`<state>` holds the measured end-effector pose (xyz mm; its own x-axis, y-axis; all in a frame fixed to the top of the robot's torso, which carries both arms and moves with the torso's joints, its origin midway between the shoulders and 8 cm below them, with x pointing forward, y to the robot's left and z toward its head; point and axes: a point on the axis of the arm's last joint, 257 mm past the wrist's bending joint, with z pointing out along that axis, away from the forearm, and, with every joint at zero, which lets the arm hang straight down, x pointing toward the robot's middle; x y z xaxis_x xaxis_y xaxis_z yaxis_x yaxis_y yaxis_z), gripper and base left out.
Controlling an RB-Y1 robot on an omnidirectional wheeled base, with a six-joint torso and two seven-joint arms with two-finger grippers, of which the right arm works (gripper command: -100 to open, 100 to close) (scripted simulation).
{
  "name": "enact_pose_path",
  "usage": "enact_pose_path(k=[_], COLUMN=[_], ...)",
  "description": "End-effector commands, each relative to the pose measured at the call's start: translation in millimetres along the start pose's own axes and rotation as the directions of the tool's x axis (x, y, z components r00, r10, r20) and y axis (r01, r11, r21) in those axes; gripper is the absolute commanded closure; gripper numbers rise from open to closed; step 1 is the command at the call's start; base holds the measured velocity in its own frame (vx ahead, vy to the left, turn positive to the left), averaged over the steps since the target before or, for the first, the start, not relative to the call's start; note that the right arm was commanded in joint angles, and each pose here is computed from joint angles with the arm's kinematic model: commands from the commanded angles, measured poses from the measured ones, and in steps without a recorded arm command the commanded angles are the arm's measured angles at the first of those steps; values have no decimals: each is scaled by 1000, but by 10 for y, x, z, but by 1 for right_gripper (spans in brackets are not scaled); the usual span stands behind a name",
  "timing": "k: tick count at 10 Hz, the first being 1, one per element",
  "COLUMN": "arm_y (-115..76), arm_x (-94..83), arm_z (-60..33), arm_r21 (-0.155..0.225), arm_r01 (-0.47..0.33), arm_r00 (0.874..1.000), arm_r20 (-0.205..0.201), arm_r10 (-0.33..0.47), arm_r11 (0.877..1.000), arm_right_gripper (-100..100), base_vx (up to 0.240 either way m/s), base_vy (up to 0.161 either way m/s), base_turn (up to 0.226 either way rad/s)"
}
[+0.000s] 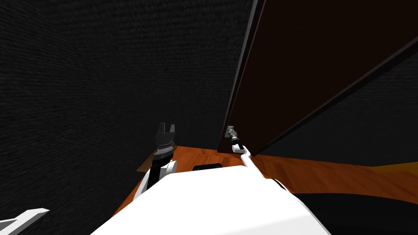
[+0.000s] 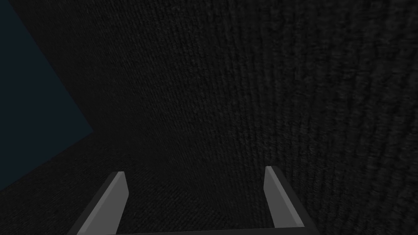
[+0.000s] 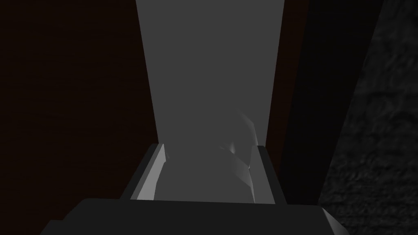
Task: Pull the door open
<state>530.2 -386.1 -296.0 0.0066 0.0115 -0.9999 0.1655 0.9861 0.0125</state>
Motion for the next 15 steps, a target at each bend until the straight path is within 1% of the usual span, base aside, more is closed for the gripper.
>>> enact_pose_path(k=[1,3,4,5,8,11,13,14,15], arm_y=[9,9,-1,-3,-13,-22,-31,-31,-35], arm_x=[3,3,10,11,18,24,30,30,32], arm_z=[-2,-2,-16,-21,-53,-84,-113,-113,-128], arm_r21=[-1,-1,0,0,1,2,2,2,2], arm_r01=[-2,-2,-33,-46,-123,-198,-255,-260,-293], arm_r00=[1000,1000,999,999,992,980,967,966,956], arm_r20=[0,0,-2,-2,-1,-1,0,0,0], arm_r10=[2,2,33,46,123,198,255,260,293], arm_r11=[1000,1000,999,999,992,980,967,966,956], arm_right_gripper=[100,100,100,100,100,100,100,100,100], base_vx=[-7,0,-2,-5,-8,-13,-14,-11,-8], base_vy=[-2,0,-5,-9,-8,-6,-9,-6,-3], base_turn=[4,0,17,18,18,19,22,11,17])
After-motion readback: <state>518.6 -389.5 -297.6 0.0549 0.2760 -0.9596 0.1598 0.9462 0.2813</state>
